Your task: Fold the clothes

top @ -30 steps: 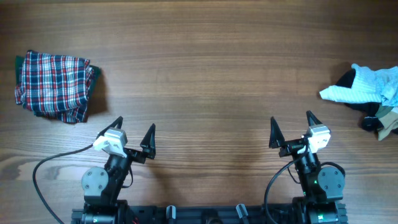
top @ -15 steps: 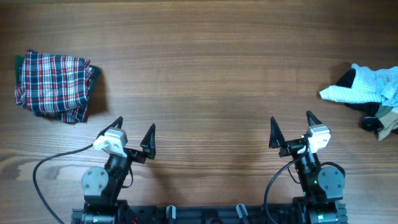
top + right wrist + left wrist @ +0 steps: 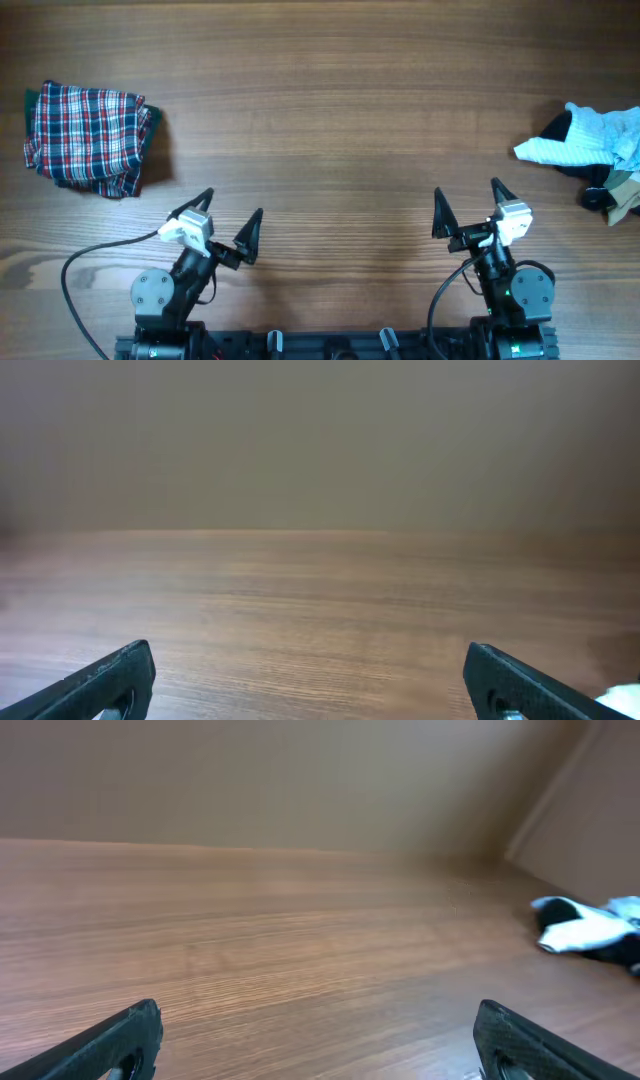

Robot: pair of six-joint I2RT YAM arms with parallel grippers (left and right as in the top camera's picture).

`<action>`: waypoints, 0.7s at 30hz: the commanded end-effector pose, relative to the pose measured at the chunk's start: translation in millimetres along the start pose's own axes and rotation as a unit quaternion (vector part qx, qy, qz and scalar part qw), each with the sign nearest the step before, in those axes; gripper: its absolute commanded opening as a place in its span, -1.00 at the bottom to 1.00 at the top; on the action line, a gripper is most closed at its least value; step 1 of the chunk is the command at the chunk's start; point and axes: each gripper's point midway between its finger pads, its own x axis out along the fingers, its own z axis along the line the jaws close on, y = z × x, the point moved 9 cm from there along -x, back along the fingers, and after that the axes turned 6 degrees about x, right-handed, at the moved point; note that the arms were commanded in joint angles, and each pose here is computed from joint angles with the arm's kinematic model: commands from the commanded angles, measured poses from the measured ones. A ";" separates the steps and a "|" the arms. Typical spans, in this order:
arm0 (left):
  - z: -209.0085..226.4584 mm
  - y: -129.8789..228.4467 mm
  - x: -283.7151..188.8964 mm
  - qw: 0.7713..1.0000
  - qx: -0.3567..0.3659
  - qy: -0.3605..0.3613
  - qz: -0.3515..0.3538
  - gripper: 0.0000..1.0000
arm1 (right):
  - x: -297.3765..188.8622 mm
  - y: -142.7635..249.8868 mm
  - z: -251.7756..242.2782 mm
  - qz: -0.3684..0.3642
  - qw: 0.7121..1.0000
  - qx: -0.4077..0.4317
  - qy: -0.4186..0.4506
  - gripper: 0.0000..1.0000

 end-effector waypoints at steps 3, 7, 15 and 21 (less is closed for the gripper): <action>-6.0 -3.0 -0.5 0.997 -0.067 0.031 0.003 1.00 | 0.0 -0.5 9.8 0.017 0.976 0.209 -0.058 0.99; -8.8 -49.6 -6.7 0.998 -0.068 0.005 -0.008 1.00 | -9.3 -31.2 32.0 0.008 0.974 0.164 -0.159 0.99; 13.2 -172.7 39.1 0.981 -0.115 -0.096 0.124 1.00 | 16.1 -99.6 34.6 0.207 0.963 0.170 -0.027 0.99; 30.4 -186.3 100.7 0.955 -0.173 -0.062 0.234 1.00 | 92.7 -144.2 33.8 0.364 0.928 0.074 -0.019 0.99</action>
